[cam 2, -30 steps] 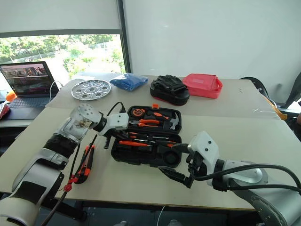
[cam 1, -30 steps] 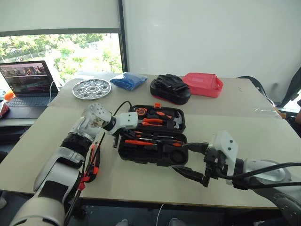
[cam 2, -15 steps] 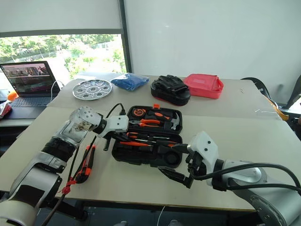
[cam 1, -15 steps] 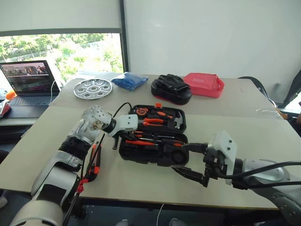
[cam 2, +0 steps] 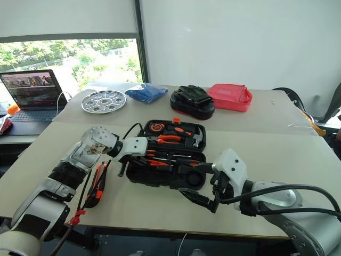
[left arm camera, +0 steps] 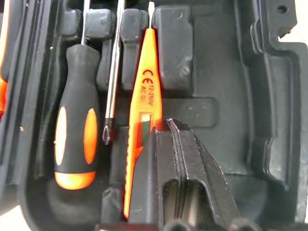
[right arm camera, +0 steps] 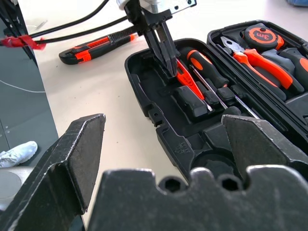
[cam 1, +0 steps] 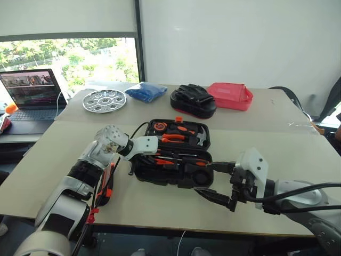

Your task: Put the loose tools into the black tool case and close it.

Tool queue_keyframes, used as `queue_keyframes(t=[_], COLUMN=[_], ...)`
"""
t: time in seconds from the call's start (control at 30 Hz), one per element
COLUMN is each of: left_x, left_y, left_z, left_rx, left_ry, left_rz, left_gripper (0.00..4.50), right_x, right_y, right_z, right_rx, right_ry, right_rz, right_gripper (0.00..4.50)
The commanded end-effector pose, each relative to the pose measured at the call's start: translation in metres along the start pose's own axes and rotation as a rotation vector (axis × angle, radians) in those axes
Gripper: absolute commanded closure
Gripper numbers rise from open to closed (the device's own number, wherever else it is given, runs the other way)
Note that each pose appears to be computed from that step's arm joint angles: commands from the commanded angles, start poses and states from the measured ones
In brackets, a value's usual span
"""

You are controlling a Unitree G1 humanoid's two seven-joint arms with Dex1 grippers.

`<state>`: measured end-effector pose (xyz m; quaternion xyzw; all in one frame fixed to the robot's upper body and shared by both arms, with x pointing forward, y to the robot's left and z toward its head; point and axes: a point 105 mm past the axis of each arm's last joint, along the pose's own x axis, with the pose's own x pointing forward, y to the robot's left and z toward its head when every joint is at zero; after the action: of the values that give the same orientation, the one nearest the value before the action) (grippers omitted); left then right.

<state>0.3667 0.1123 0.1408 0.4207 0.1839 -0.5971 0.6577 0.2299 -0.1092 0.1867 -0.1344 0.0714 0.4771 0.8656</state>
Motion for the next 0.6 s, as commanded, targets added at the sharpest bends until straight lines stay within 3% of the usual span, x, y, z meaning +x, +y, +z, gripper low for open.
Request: queue_keyframes(t=[0.03,0.3,0.6], left_x=[-0.003,-0.028,-0.008], left_y=[0.008,0.014,0.016], left_z=[0.004,0.020,0.008], left_rx=[-0.011,-0.114,-0.044], left_ry=[-0.009,-0.119,-0.054], left_rz=[0.032,-0.016,0.015], left_gripper=[4.48,4.48,4.48], right_x=[-0.001,-0.002,-0.002], right_y=[0.002,0.002,0.001], right_z=[0.009,0.009,0.009], right_rx=[-0.022,-0.024,-0.026], right_ry=[-0.037,-0.031,-0.031], right_rz=[0.011,0.010,0.013], right_gripper=[0.00,0.00,0.00])
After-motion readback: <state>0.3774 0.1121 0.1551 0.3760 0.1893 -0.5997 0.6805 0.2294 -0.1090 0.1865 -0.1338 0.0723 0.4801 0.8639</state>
